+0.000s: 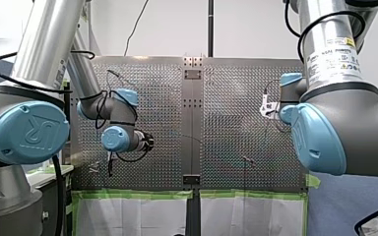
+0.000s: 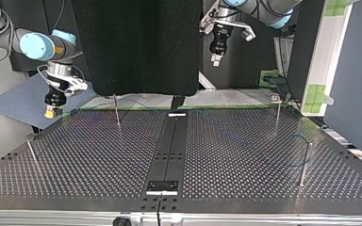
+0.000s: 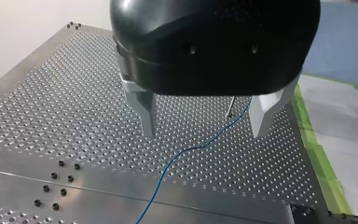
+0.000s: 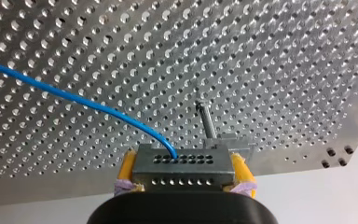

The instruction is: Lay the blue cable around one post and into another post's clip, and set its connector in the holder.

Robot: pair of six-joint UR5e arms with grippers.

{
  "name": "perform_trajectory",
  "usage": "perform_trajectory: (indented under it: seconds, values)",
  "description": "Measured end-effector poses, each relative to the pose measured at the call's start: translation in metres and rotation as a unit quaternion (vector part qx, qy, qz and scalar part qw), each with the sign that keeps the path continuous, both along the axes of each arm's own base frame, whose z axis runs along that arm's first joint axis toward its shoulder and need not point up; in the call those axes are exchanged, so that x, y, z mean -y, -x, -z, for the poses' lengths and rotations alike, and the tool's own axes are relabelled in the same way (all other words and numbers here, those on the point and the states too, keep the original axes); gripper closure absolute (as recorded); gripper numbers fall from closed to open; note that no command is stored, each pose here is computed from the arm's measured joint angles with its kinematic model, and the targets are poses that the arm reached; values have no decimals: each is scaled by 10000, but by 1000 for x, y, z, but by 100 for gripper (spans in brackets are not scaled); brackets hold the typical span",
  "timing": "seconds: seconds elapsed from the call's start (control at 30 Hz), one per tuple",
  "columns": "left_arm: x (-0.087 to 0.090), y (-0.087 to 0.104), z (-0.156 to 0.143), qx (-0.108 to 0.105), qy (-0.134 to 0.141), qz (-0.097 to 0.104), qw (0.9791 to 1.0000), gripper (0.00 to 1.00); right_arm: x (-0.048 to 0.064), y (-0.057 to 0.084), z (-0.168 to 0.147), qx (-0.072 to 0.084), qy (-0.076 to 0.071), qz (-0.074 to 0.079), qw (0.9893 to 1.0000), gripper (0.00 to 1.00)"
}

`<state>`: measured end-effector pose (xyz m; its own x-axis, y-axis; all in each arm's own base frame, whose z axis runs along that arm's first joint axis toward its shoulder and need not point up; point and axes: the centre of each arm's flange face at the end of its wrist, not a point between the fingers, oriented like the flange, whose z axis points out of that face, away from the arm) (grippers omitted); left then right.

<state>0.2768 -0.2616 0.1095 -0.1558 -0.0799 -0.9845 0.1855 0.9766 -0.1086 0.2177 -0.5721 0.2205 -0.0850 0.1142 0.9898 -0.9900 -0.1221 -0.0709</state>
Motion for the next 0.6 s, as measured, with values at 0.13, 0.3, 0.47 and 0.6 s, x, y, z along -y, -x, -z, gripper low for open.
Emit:
perform_trajectory:
  seconds: [0.13, 0.3, 0.47, 0.6]
  values:
    - [-1, 0, 0, -25, -45, -3, 10000, 0, 2, 3, -1, -20, -37, -18, 10000, 100]
    - [-2, 0, 1, -41, -91, -5, 10000, 0, 6, 9, -4, -25, -128, 15, 9999, 100]
    - [-2, 0, 1, -58, -109, 9, 9999, 0, 17, 14, -15, -26, -156, 3, 9999, 100]
    - [-2, 0, 1, -74, -122, 11, 9999, 0, 26, 19, -26, 43, -190, 6, 9998, 100]
